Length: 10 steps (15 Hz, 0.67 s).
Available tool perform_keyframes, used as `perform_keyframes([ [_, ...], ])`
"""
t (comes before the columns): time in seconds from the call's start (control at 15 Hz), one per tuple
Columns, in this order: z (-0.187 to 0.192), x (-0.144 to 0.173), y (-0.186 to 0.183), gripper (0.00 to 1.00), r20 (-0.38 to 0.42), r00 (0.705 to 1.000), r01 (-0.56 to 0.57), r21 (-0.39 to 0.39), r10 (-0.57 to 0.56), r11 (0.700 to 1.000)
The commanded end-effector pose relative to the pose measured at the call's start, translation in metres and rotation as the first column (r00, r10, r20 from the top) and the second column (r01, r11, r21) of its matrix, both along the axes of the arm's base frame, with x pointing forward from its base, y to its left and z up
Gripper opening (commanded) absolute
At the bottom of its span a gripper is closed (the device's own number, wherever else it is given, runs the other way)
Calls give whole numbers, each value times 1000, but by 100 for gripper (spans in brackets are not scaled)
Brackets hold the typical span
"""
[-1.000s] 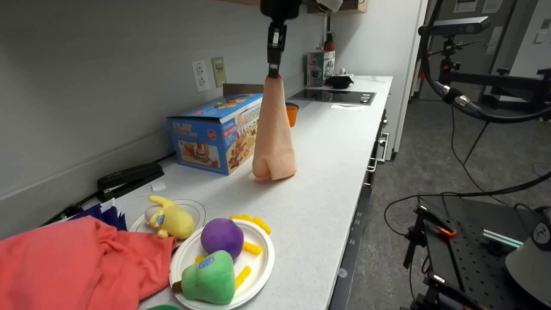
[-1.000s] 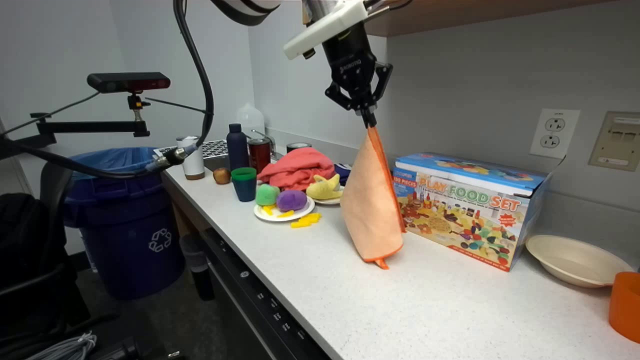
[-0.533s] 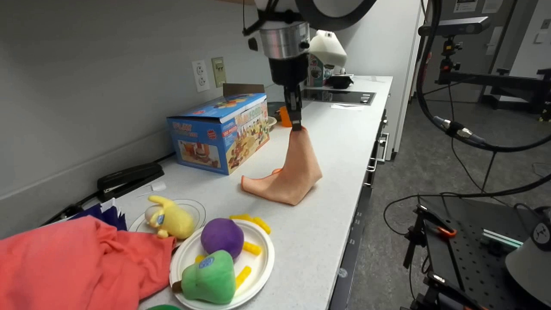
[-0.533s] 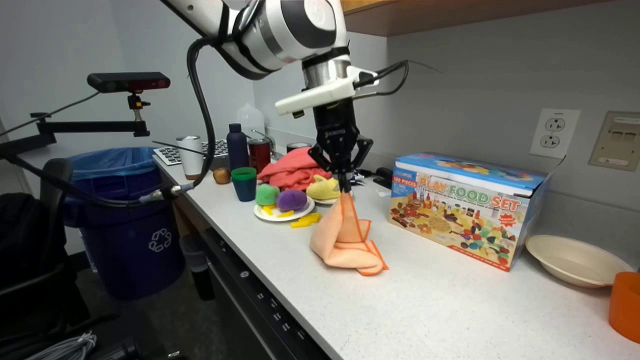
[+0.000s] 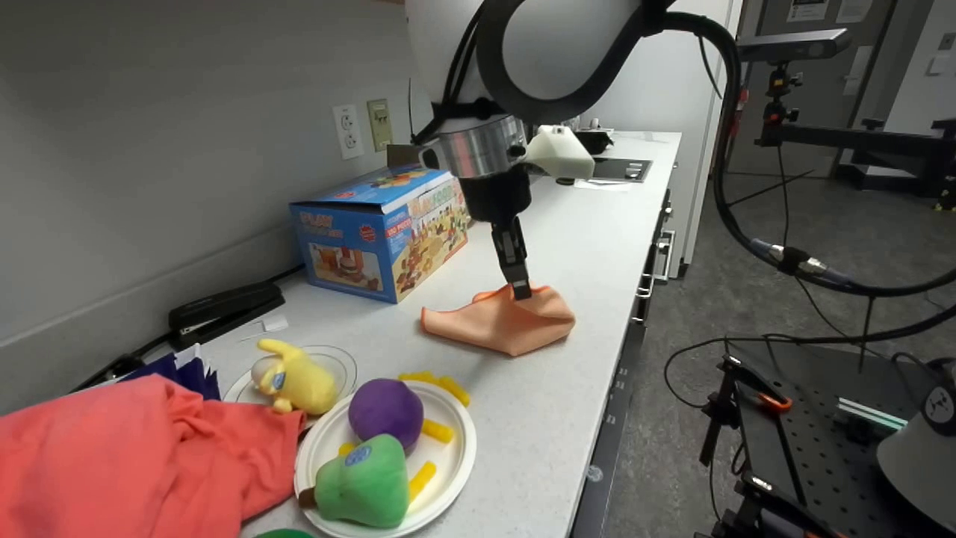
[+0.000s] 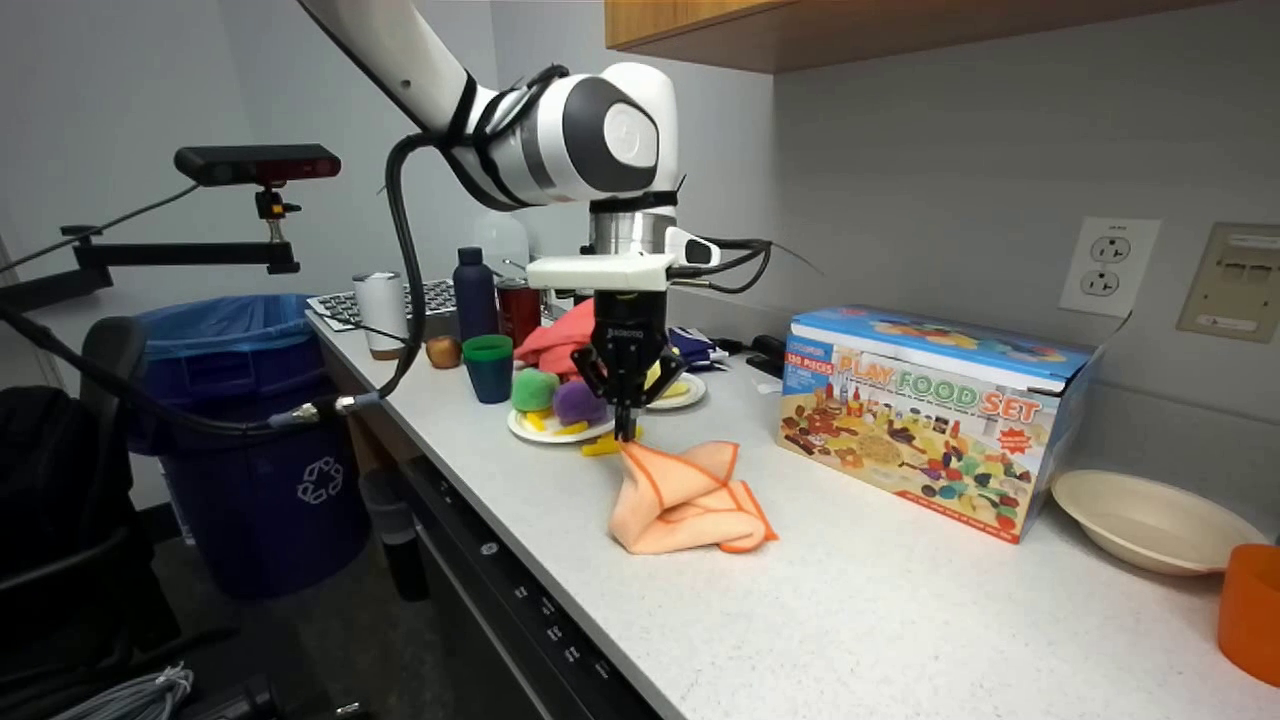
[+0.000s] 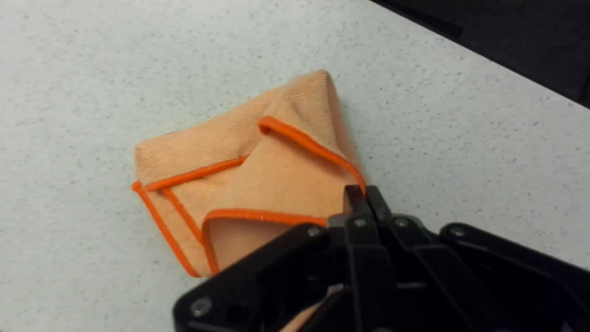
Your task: Unfold the orange cloth
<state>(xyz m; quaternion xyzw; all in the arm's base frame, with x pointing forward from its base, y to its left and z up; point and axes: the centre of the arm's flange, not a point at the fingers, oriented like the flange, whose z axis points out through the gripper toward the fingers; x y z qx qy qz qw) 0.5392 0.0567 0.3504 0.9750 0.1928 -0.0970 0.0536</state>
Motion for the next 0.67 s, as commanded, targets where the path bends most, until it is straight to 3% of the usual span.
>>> perform_keyframes([
  [0.0, -9, -7, 23, 1, -38, 998, -46, 74, 49, 996],
  [0.6, -24, -28, 85, 1, -32, 980, -192, 139, 198, 972],
])
